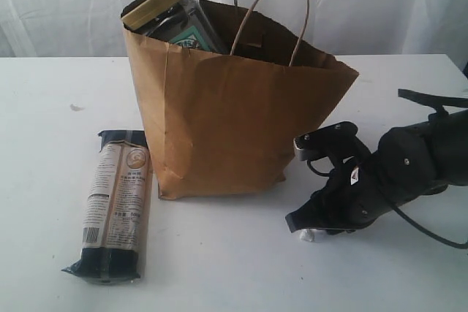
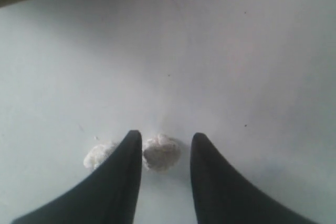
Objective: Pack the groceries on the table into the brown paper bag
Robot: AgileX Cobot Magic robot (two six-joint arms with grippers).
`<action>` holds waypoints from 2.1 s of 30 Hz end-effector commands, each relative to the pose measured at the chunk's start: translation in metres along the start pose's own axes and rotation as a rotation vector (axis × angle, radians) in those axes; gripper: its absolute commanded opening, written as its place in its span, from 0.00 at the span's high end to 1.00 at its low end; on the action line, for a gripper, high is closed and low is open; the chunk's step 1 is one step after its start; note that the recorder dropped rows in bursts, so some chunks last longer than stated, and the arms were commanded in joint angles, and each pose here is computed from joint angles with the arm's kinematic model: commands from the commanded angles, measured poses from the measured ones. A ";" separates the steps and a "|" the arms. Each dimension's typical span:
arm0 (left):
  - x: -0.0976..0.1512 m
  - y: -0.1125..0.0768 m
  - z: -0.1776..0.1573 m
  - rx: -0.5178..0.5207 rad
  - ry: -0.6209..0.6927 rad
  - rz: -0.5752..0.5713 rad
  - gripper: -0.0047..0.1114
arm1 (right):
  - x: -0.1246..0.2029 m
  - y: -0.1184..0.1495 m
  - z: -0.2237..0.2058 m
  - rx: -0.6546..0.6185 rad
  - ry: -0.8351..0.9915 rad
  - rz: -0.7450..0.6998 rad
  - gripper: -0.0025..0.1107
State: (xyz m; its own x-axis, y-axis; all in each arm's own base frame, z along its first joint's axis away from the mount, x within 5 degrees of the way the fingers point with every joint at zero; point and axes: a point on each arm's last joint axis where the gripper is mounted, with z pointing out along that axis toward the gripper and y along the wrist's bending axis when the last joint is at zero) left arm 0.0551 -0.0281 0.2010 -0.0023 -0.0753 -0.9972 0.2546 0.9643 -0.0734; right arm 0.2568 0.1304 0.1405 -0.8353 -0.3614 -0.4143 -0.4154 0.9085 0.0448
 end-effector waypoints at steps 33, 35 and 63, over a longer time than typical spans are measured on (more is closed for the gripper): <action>0.001 -0.001 0.000 0.006 0.004 0.008 0.96 | 0.022 0.027 -0.183 -0.295 -0.385 0.006 0.98; 0.001 -0.001 0.000 0.006 0.004 0.008 0.96 | 0.009 0.030 -0.209 -0.321 -0.495 0.010 0.98; 0.001 -0.001 0.000 0.006 0.004 0.008 0.96 | -0.107 0.033 -0.210 -0.287 -0.489 -0.044 0.72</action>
State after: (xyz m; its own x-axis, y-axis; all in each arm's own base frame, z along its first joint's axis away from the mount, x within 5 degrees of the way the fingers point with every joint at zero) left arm 0.0551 -0.0282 0.2010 -0.0026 -0.0753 -0.9972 0.2562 0.9638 -0.0734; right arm 0.2717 0.1626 0.3642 -0.5952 -0.1547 -0.7886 -0.5532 0.7906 0.2625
